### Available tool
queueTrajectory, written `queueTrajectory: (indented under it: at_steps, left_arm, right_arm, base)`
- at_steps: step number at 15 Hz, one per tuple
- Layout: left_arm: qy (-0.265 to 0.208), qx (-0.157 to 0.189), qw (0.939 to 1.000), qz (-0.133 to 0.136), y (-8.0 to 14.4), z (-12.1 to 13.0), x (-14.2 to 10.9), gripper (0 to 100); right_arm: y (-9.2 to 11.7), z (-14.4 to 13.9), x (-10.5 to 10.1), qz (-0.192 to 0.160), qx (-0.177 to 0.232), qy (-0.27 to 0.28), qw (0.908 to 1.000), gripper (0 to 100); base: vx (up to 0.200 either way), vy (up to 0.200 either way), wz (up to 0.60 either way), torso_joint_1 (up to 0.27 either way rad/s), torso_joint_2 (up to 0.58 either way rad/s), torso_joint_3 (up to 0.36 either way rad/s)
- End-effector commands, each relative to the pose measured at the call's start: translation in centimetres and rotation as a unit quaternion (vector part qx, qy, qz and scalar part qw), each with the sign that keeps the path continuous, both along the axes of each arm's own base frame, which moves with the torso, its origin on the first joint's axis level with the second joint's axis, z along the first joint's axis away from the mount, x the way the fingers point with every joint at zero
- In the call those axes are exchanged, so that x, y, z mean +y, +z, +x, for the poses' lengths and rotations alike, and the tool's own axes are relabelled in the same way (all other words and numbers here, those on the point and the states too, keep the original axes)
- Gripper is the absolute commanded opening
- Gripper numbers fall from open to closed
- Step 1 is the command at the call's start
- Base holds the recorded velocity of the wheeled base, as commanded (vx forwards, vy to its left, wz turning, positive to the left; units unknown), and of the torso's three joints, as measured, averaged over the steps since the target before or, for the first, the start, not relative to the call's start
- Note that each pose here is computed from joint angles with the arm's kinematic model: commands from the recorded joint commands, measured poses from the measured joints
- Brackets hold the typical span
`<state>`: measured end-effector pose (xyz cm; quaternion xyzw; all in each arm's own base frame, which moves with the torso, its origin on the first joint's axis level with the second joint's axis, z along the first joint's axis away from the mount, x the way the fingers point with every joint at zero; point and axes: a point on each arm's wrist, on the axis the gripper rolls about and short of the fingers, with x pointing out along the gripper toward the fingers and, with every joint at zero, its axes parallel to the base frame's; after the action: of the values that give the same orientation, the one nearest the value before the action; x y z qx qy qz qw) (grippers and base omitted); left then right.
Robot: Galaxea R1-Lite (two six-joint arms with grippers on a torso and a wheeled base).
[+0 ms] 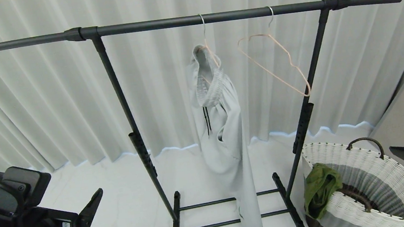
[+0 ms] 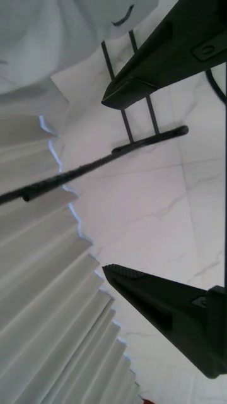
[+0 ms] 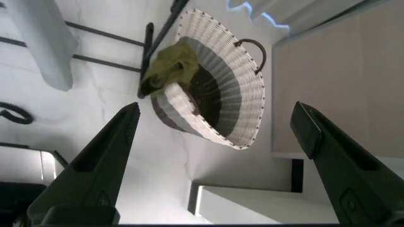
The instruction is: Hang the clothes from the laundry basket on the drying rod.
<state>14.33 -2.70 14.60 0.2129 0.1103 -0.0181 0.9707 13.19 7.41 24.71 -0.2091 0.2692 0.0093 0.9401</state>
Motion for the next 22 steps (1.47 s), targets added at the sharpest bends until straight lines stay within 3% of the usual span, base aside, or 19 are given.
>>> queueTrajectory:
  at_steps: [1, 4, 10, 19, 22]
  left_arm:
    - [0.000, 0.000, 1.0000, 0.000, 0.0, 0.0, 0.0, 100]
    - [0.000, 0.000, 1.0000, 0.000, 0.0, 0.0, 0.0, 100]
    - [0.000, 0.003, 1.0000, 0.002, -0.1, 0.1, 0.0, 100]
    - [0.000, 0.003, 1.0000, 0.001, -0.1, 0.0, 0.0, 100]
    - [-0.004, 0.003, 1.0000, 0.001, -0.1, 0.0, -0.1, 100]
  right_arm:
    - [-0.1, 0.1, 0.1, -0.002, 0.002, 0.000, 1.0000, 100]
    - [-0.1, 0.1, 0.1, -0.002, 0.002, 0.000, 1.0000, 100]
    - [-0.1, 0.1, 0.1, -0.008, 0.003, 0.003, 1.0000, 100]
    - [-0.9, 0.4, 0.2, -0.033, -0.009, 0.022, 0.9992, 100]
    - [-1.0, 0.6, 0.0, -0.046, -0.007, 0.018, 0.9987, 100]
  base:
    - [0.000, -0.200, 0.00, 0.002, 0.01, 0.007]
    - [0.000, -0.200, 0.00, 0.004, 0.01, 0.007]
    - [0.000, 0.000, 0.00, 0.000, 0.00, 0.000]
    - [0.200, 0.000, 0.00, 0.001, 0.01, 0.001]
    - [0.000, 0.000, 0.00, 0.000, 0.00, 0.000]
